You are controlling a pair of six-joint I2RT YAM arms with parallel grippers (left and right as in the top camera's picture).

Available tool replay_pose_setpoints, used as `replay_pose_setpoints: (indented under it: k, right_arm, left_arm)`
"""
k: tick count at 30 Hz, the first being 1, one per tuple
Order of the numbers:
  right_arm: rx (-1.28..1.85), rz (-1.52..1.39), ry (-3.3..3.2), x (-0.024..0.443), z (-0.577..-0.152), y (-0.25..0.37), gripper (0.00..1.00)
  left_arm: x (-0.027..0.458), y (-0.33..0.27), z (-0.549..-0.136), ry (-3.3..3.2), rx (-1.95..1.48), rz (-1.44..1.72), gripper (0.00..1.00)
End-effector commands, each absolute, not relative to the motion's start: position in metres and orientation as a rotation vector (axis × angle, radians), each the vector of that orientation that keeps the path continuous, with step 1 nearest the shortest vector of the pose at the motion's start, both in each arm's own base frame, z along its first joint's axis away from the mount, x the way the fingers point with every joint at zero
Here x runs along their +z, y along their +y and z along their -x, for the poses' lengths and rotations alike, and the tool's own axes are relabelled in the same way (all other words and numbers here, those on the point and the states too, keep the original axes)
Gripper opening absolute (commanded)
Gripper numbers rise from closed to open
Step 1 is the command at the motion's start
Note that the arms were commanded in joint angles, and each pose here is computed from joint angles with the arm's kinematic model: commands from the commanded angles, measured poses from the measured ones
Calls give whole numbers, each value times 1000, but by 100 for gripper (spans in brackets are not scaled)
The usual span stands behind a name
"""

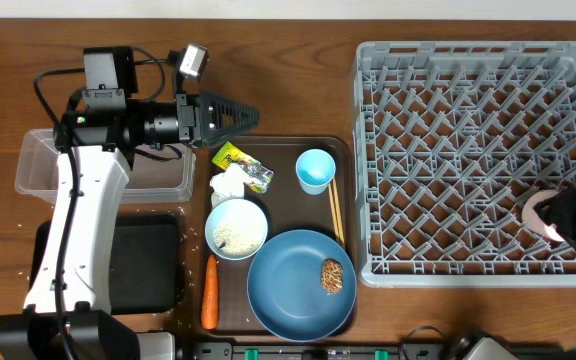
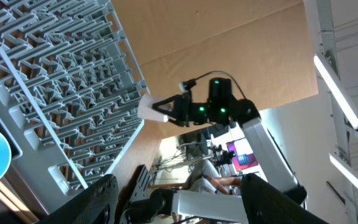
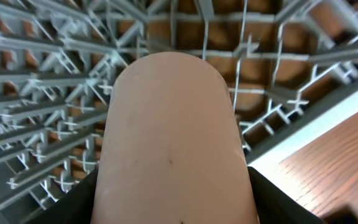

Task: Sort waste into correct bins and load items into the dishwasher rack
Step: 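Carry the pink cup with the right gripper into the dish rack, then grasp the light-blue cup with the left gripper and lift it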

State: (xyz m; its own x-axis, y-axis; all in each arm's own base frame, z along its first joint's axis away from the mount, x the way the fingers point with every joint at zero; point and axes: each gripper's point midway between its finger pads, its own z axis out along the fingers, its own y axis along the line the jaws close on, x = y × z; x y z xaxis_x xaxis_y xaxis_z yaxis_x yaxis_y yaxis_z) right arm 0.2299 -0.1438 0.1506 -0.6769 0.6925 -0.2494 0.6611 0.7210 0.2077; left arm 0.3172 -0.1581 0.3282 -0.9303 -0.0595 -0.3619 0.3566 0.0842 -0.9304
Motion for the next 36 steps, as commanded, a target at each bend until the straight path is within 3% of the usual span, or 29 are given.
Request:
replay_pose_setpoints:
  k: [1, 8, 9, 11, 13, 23, 27, 36]
  right_arm:
    - [148, -1098, 2629, 142, -233, -152, 37]
    - [98, -1156, 2683, 125, -229, -161, 39]
    - [114, -1156, 2689, 124, -229, -158, 45]
    - [123, -1163, 2701, 124, -227, -156, 66]
    - [129, -1160, 2696, 125, -227, -155, 72]
    - [359, -1006, 2520, 193, -259, -133, 75]
    - [541, -782, 2433, 229, -272, -99, 74]
    - [602, -506, 2426, 257, -274, -40, 75]
  left_arm:
    - [339, -158, -313, 2037, -1919, -318, 64]
    - [339, -158, -313, 2038, -1921, -317, 65]
    - [338, -158, -313, 2038, -1920, -317, 65]
    - [337, -157, -314, 2044, -1910, -312, 64]
    - [331, -158, -318, 2078, -1860, -292, 64]
    - [225, -167, -329, 2588, -1071, -177, 64]
    - [195, -158, -326, 2694, -698, -227, 64]
    - [144, -168, -331, 2740, -189, -397, 64]
